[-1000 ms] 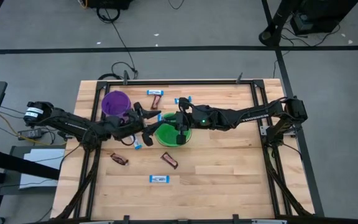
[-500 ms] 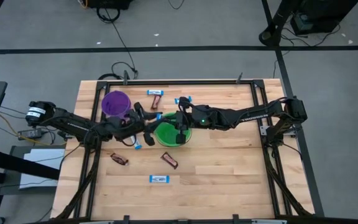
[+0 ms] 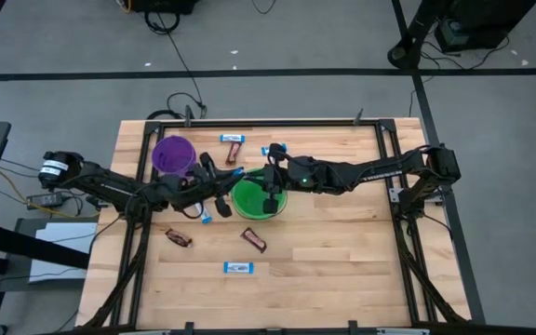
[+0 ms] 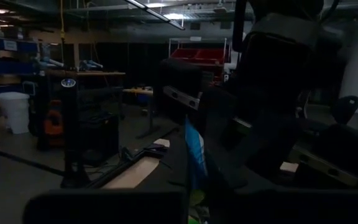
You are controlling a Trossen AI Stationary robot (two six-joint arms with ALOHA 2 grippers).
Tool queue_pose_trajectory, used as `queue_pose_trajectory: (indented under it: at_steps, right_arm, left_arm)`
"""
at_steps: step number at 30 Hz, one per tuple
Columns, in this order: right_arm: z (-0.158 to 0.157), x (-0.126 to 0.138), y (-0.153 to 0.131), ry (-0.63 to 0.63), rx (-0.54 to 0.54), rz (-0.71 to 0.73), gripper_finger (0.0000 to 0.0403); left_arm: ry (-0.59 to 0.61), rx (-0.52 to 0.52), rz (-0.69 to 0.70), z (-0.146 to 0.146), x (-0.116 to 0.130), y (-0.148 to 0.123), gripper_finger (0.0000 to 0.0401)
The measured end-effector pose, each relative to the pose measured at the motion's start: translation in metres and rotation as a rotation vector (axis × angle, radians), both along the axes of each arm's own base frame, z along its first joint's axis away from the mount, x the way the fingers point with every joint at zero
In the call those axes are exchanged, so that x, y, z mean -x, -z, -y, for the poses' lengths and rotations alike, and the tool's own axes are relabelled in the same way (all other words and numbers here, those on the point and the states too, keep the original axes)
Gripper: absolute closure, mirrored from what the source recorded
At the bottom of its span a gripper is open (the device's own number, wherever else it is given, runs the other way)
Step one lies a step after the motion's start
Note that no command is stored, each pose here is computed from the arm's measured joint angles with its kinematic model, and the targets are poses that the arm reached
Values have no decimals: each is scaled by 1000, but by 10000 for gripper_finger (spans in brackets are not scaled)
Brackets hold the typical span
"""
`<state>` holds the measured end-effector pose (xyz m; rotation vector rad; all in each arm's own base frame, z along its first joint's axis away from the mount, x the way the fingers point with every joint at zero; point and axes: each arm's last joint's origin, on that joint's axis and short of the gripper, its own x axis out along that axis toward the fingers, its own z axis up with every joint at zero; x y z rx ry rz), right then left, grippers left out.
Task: Sort candy by brand, put in halloween buckets
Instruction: Put the white chocolate bar into the violet bucket
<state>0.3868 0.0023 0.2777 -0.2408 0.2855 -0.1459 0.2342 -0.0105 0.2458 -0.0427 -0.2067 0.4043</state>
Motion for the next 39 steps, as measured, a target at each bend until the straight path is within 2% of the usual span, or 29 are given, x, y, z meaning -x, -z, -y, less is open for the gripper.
queue_pose_trajectory:
  at_steps: [4,7,14,17,20,25,30,34,36,39]
  right_arm:
    - [-2,5,1,56,44,-64,343]
    - [-4,10,-3,101,89,-80,326]
    - [-7,19,-14,135,102,-76,297]
    - [-6,21,-10,169,104,-124,295]
    - [-5,24,-4,198,108,-178,295]
    - [-3,28,5,261,130,-277,295]
    - [-2,30,7,284,142,-299,296]
    - [-2,29,6,284,139,-285,295]
    - [-2,29,5,286,135,-273,296]
    - [-2,29,5,287,118,-269,297]
  left_arm:
    - [-12,-39,-24,0,1,0,374]
    - [-35,-40,18,-2,6,-7,376]
    - [-31,-60,35,-2,11,-15,376]
    - [63,-75,56,2,16,-21,376]
    - [255,-64,112,6,24,-30,376]
    - [461,17,147,9,41,-42,376]
    - [631,137,117,10,53,-45,374]
    - [643,149,107,10,55,-44,372]
    - [617,123,85,9,55,-43,372]
    - [425,-8,0,4,57,-38,372]
